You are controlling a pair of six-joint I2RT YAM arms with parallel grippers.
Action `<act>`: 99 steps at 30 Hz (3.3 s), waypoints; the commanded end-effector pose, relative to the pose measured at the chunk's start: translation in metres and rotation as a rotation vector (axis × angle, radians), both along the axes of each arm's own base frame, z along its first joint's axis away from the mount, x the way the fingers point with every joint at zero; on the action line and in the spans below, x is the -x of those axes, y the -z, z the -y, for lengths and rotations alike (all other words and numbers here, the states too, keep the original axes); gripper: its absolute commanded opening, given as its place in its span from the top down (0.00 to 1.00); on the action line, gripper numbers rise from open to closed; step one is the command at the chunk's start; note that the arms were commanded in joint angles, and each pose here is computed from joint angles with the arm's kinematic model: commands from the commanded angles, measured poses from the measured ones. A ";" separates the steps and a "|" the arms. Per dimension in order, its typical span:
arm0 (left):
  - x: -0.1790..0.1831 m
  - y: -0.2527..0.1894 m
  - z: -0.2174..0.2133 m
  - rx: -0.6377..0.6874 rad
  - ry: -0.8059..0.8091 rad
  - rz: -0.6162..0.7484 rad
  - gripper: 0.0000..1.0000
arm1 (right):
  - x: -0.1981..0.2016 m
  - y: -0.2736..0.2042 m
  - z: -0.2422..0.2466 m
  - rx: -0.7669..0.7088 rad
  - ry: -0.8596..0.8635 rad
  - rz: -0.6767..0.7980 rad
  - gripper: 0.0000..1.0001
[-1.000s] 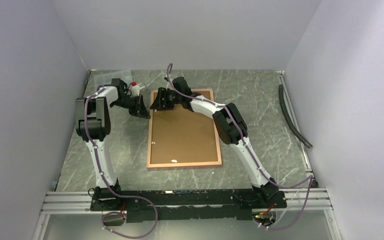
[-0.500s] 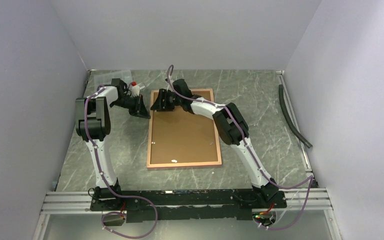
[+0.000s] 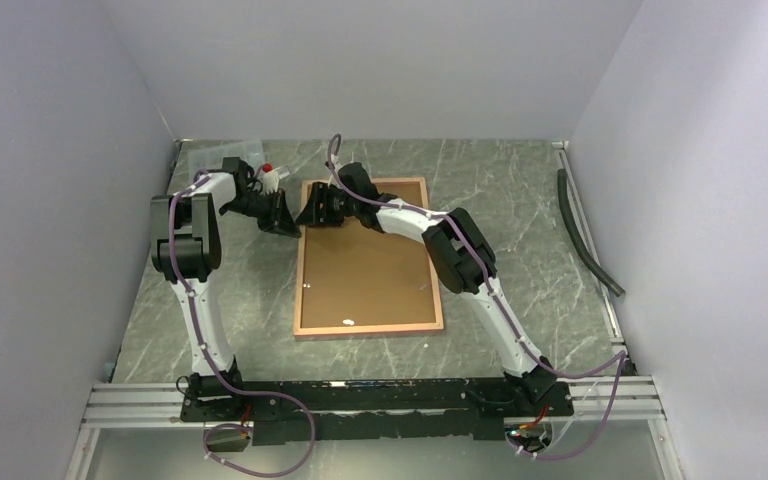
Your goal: Put the photo into the frame
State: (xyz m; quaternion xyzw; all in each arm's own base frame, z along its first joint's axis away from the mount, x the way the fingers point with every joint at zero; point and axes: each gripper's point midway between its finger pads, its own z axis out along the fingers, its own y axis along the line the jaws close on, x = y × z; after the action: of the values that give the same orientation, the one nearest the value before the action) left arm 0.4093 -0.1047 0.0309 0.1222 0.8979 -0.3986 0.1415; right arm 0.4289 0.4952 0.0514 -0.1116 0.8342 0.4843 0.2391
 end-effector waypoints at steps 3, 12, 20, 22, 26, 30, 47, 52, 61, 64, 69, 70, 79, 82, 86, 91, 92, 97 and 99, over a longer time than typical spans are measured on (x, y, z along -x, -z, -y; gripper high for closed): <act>0.009 0.029 -0.001 -0.061 0.018 -0.052 0.91 | 0.007 -0.002 0.015 0.040 0.023 -0.012 0.45; 0.009 0.029 -0.002 -0.060 0.013 -0.051 0.91 | 0.002 -0.002 0.023 0.050 0.042 -0.001 0.44; 0.007 0.028 -0.002 -0.057 0.012 -0.050 0.91 | -0.012 0.006 0.017 0.053 0.059 0.007 0.44; 0.008 0.029 -0.001 -0.056 0.013 -0.053 0.91 | -0.013 0.008 0.016 0.052 0.059 0.007 0.44; 0.009 0.029 -0.002 -0.056 0.014 -0.054 0.91 | -0.014 0.009 0.014 0.044 0.060 0.000 0.44; 0.008 0.030 -0.002 -0.056 0.014 -0.054 0.91 | -0.014 0.010 0.011 0.032 0.059 -0.010 0.44; 0.008 0.029 -0.001 -0.052 0.016 -0.052 0.91 | -0.016 0.015 -0.002 0.021 0.090 -0.040 0.46; 0.007 0.029 -0.001 -0.053 0.017 -0.052 0.91 | -0.012 0.015 -0.004 0.033 0.120 -0.037 0.46; 0.007 0.028 -0.002 -0.054 0.018 -0.050 0.91 | -0.021 0.014 -0.001 0.049 0.169 -0.007 0.46; 0.007 0.027 -0.002 -0.054 0.019 -0.049 0.91 | -0.022 0.012 -0.003 0.041 0.164 -0.004 0.46; 0.008 0.021 -0.002 -0.045 0.019 -0.048 0.91 | -0.012 -0.019 -0.004 -0.012 0.121 0.019 0.42; 0.009 0.019 -0.002 -0.043 0.020 -0.048 0.91 | -0.011 -0.031 -0.002 -0.036 0.110 0.031 0.40; 0.032 0.000 -0.023 -0.094 0.085 -0.009 0.90 | -0.036 -0.137 0.089 0.007 0.222 0.203 0.05; 0.049 0.004 -0.031 -0.170 0.140 0.020 0.89 | -0.052 -0.142 0.166 0.128 0.380 0.221 0.00; 0.076 0.012 -0.033 -0.284 0.238 0.067 0.88 | -0.059 -0.110 0.266 0.300 0.570 0.149 0.00; 0.104 0.026 -0.015 -0.372 0.346 0.117 0.88 | -0.055 -0.064 0.329 0.341 0.671 -0.001 0.00; 0.108 0.027 -0.011 -0.383 0.362 0.122 0.88 | -0.054 -0.057 0.329 0.336 0.668 -0.020 0.00; 0.122 0.025 0.005 -0.410 0.422 0.143 0.89 | -0.057 -0.029 0.312 0.310 0.597 -0.114 0.00; 0.127 0.022 0.011 -0.416 0.449 0.156 0.89 | -0.060 -0.025 0.305 0.287 0.580 -0.135 0.00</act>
State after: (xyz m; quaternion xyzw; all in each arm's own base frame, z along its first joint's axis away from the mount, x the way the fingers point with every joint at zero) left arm 0.2835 -0.1152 0.0144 0.3356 0.9040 -0.2521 0.0816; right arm 0.4828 0.1647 0.0658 0.1446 0.9113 0.2345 0.3060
